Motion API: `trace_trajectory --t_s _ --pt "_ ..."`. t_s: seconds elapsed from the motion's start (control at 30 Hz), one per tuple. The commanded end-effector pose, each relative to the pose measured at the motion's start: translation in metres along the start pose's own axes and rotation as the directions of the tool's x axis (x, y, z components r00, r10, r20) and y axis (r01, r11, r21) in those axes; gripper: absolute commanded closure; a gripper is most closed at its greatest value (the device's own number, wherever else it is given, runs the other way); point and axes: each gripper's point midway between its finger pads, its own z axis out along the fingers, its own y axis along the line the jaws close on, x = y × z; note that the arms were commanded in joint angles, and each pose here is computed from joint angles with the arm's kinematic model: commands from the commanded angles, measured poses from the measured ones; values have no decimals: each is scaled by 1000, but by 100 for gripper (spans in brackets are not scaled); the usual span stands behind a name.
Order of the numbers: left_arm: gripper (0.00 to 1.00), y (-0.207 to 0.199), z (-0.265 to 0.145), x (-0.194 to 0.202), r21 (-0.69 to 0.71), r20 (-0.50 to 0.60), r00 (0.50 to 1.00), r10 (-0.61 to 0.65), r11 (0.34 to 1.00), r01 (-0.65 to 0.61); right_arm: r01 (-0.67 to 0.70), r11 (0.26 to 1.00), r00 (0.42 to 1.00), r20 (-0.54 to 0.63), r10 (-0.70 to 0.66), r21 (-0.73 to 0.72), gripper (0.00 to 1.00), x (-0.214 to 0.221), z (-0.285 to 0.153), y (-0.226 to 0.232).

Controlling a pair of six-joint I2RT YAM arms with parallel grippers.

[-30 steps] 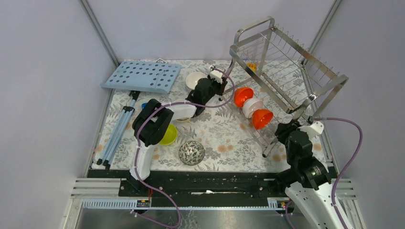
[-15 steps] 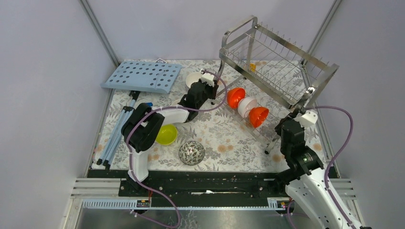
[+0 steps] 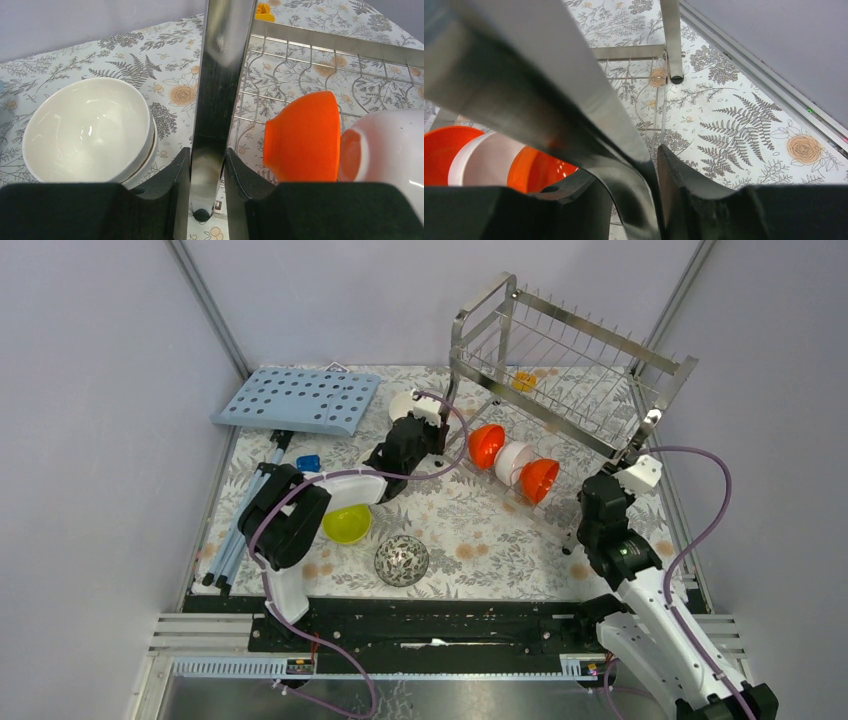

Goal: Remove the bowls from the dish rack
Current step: Adjust the dish rack at the center of the board.

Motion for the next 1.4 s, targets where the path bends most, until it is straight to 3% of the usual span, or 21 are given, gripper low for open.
trace_trajectory --t_s 0.0,0.13,0.23,0.47,0.6,0.73,0.9,1.0,1.23,1.37 --pt "100 -99 -34 -97 311 226 964 -140 948 65 -66 994 998 -14 65 -90 54 4 8 25" --pt "100 -95 -31 -92 274 204 967 -155 957 96 -68 992 997 -34 64 -110 33 4 3 24" --pt "100 -87 -29 -92 230 201 966 -164 966 116 -85 987 996 -50 79 -133 24 3 -9 19" --pt "100 -73 -25 -92 147 192 965 -178 978 151 -116 982 983 -158 93 -147 17 8 -44 0" --pt "100 -63 -23 -91 90 198 962 -186 981 171 -201 973 966 -191 176 -116 17 9 -60 -12" --pt "100 -52 -23 -92 33 211 959 -187 982 184 -231 971 955 -203 216 -53 23 11 -63 -22" --pt "100 -38 -26 -90 -45 217 959 -183 979 197 -238 971 950 -203 237 21 46 19 -57 -30" --pt "100 -34 -30 -88 -61 218 959 -182 978 200 -241 968 945 -210 250 68 53 32 -52 -36" --pt "100 -36 -39 -85 -35 212 958 -191 979 203 -228 965 949 -194 250 130 73 51 -35 -39" --pt "100 -47 -42 -80 28 185 961 -206 979 204 -219 964 955 -169 243 149 78 51 -23 -34"
